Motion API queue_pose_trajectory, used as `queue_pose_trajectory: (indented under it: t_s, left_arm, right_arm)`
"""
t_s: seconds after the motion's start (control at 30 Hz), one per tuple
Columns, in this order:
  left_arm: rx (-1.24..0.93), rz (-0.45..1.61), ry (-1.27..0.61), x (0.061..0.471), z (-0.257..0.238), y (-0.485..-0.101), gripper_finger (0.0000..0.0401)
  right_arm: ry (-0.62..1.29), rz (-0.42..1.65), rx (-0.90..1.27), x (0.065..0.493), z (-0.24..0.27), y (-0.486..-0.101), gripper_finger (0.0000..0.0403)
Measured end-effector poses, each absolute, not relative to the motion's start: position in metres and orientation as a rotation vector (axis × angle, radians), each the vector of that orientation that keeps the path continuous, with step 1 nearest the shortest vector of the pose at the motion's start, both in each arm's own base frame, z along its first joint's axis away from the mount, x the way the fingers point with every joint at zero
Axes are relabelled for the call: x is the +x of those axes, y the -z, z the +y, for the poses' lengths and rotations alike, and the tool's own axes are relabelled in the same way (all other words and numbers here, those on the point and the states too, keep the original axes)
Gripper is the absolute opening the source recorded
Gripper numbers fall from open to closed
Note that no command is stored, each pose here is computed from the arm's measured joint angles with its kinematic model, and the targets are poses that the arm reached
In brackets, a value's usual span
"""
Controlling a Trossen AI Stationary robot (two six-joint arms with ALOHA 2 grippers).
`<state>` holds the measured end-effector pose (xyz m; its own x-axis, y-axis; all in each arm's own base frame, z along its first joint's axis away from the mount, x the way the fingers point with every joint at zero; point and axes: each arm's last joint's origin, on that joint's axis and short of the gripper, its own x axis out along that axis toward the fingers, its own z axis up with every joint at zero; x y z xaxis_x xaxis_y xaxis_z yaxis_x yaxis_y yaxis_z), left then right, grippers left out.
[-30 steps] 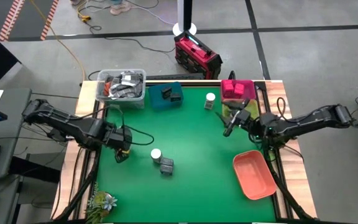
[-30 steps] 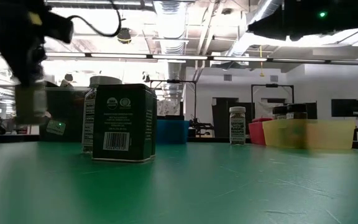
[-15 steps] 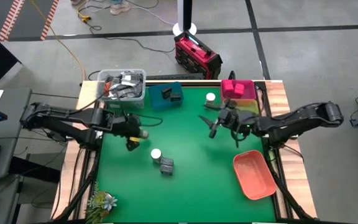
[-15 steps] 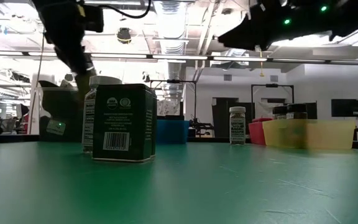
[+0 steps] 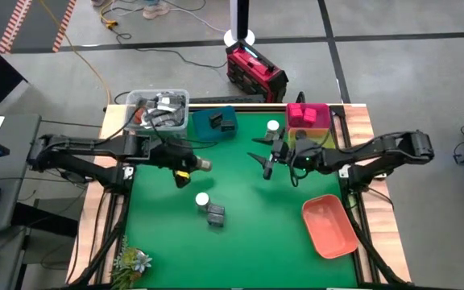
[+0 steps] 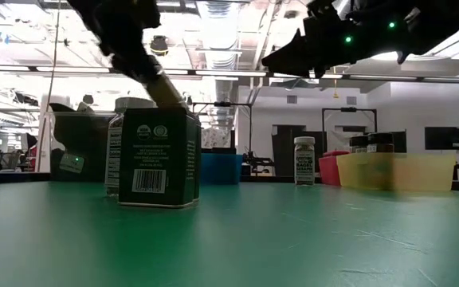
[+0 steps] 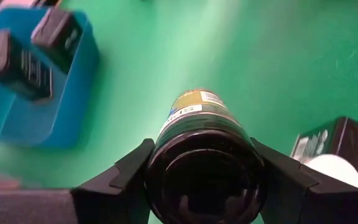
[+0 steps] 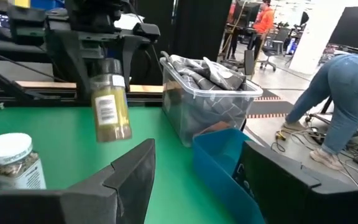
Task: Sort spices by type
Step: Put the black seasoning from the middle left into the yellow bin
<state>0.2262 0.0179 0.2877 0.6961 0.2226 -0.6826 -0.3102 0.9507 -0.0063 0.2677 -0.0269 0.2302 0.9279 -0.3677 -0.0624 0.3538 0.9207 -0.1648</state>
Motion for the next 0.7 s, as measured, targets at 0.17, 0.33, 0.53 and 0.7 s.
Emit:
queue_pose_trajectory:
  t_s: [0.17,0.33,0.53,0.7]
  left_arm:
    - [-0.105,0.749,-0.246,0.250,0.024,-0.274,0.0215]
    - [-0.089,0.813,-0.214,0.279,0.033,-0.263,0.0215]
    - [-0.007,0.928,-0.172,0.325,0.038,-0.272,0.0215]
    - [0.042,1.013,-0.118,0.357,0.041,-0.273,0.0215]
  right_arm:
    - [0.357,0.093,-0.150,0.268,-0.024,-0.230,0.0268]
    - [0.298,0.099,-0.144,0.269,-0.019,-0.229,0.0268]
    - [0.302,0.114,-0.121,0.268,-0.020,-0.228,0.0268]
    - [0.296,0.263,-0.104,0.259,-0.020,-0.221,0.0268]
